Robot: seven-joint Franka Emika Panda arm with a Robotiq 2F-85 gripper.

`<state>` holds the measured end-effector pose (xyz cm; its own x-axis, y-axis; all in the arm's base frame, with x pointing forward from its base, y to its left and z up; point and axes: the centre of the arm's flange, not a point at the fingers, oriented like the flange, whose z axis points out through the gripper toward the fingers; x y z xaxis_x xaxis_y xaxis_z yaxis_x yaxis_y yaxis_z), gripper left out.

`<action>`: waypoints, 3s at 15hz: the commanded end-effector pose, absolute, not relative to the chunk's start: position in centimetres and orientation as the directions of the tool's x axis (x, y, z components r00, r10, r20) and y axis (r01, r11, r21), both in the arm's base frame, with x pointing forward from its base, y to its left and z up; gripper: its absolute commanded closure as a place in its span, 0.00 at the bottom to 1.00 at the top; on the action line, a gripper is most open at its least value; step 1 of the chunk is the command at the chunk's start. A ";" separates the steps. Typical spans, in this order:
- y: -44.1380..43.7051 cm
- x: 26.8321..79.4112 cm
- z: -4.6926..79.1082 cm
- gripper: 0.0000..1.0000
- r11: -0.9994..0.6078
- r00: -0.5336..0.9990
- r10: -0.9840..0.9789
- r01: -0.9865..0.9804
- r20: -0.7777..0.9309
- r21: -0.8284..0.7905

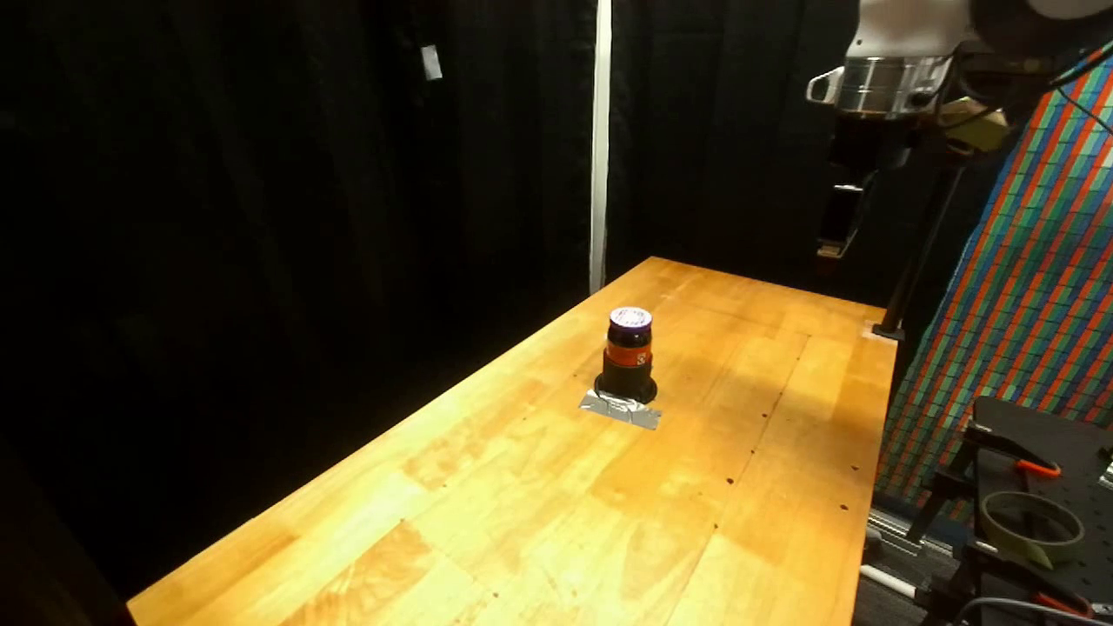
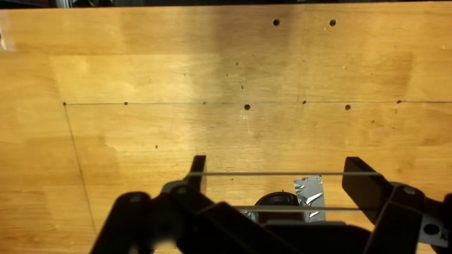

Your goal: Put the rubber band on the jar.

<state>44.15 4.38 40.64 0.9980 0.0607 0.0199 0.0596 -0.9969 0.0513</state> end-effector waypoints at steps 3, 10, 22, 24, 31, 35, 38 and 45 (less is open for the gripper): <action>7.1 56.5 38.0 0.00 -0.993 0.994 0.093 0.088 -0.058 -0.083; 11.9 67.1 31.7 0.00 -0.986 0.980 0.157 0.150 -0.122 -0.070; 13.3 77.1 27.3 0.00 -0.973 0.963 0.218 0.228 -0.157 0.048; 13.2 77.5 26.4 0.00 -0.971 0.949 0.218 0.234 -0.228 0.049; 13.2 76.2 24.7 0.00 -0.948 0.856 0.287 0.318 -0.429 0.000; 12.5 72.5 24.4 0.00 -0.926 0.815 0.344 0.376 -0.467 -0.026; 11.3 68.8 24.3 0.00 -0.920 0.815 0.359 0.392 -0.454 -0.023; 9.9 64.2 25.0 0.00 -0.932 0.866 0.332 0.363 -0.373 0.013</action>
<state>71.10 11.56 24.00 0.8470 0.3479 -0.4020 0.3727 -0.9278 -0.0176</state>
